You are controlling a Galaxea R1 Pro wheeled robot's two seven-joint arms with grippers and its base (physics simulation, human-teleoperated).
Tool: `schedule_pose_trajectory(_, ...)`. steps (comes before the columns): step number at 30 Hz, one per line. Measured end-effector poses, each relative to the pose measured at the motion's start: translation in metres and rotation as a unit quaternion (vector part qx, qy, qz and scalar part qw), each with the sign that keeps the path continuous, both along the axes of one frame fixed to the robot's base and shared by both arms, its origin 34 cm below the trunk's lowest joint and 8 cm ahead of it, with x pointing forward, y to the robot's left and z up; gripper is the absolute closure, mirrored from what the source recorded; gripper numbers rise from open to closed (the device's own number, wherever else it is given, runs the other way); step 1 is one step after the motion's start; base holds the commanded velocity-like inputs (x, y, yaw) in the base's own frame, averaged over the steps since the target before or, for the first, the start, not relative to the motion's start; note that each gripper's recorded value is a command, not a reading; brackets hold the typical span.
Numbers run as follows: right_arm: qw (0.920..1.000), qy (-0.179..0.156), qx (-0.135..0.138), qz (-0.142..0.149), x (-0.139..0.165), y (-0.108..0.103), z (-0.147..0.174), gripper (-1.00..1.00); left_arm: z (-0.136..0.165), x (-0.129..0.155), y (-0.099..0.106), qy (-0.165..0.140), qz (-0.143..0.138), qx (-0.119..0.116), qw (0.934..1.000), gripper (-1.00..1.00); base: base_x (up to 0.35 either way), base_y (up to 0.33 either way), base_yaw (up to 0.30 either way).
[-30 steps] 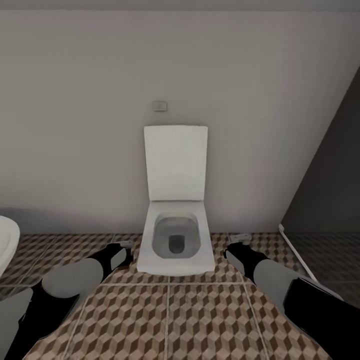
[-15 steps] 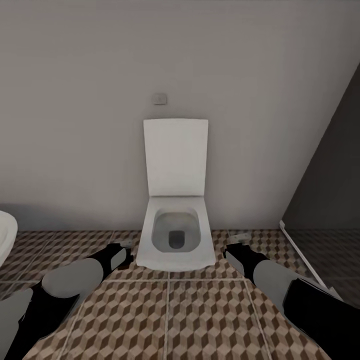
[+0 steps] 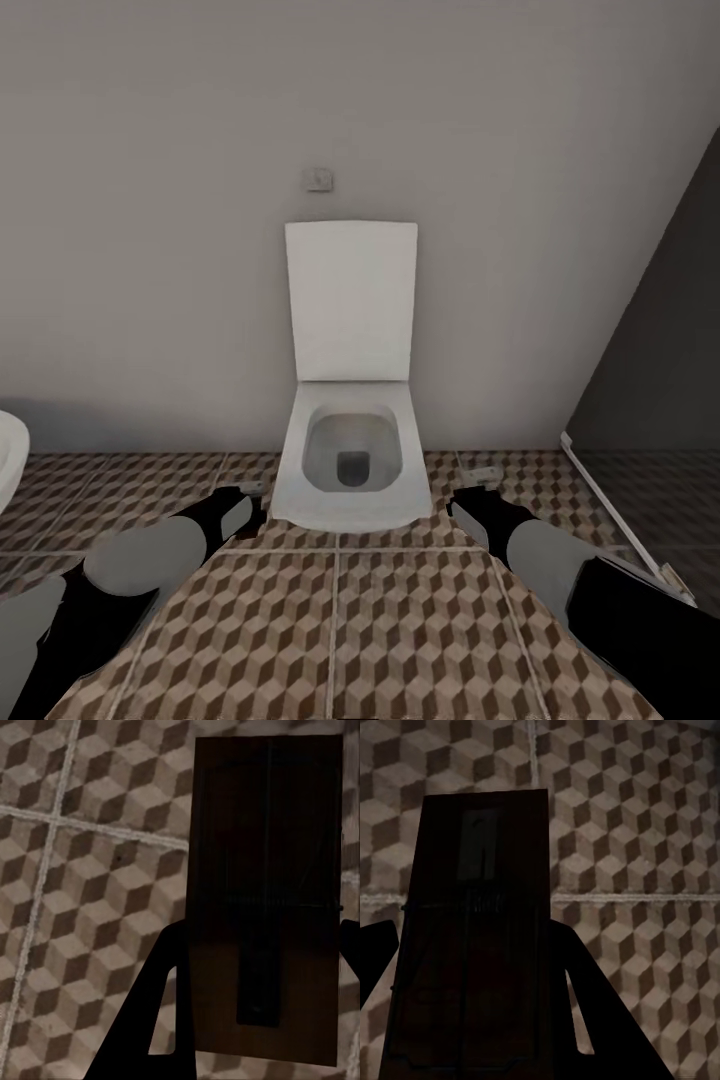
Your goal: Take the four mousetraps from the cabinet in the bathroom and place them on the bathroom floor. Make sure all four end up on the same floor surface, and ensure that at least two of them are either under or directly next to the same bathroom sink.
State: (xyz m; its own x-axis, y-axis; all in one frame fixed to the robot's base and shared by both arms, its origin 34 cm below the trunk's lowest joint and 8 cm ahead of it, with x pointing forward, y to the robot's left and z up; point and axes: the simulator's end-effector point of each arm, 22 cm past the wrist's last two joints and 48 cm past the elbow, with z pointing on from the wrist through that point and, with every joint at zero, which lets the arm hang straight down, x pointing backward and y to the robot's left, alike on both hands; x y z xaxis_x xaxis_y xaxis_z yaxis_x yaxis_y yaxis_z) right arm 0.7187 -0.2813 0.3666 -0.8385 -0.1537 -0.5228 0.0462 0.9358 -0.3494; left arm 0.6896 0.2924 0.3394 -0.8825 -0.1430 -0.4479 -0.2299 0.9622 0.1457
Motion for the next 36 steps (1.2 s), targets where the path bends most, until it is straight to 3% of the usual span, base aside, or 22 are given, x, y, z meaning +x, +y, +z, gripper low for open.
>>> schedule_pose_trajectory(16, 0.9995, 0.033, 0.0, 0.001, -0.011, 0.001, -0.043, 1.0, -0.038, -0.01, 0.013, 0.027, 0.007, 0.009, 0.9996, 1.0, 0.0, 0.0, 0.0)
schedule_pose_trajectory(36, 0.9973, 0.073, -0.001, 0.001, -0.027, 0.001, -0.096, 1.0, -0.088, -0.028, 0.014, 0.068, 0.007, 0.009, 0.9976, 1.0, 0.0, 0.0, 0.0)
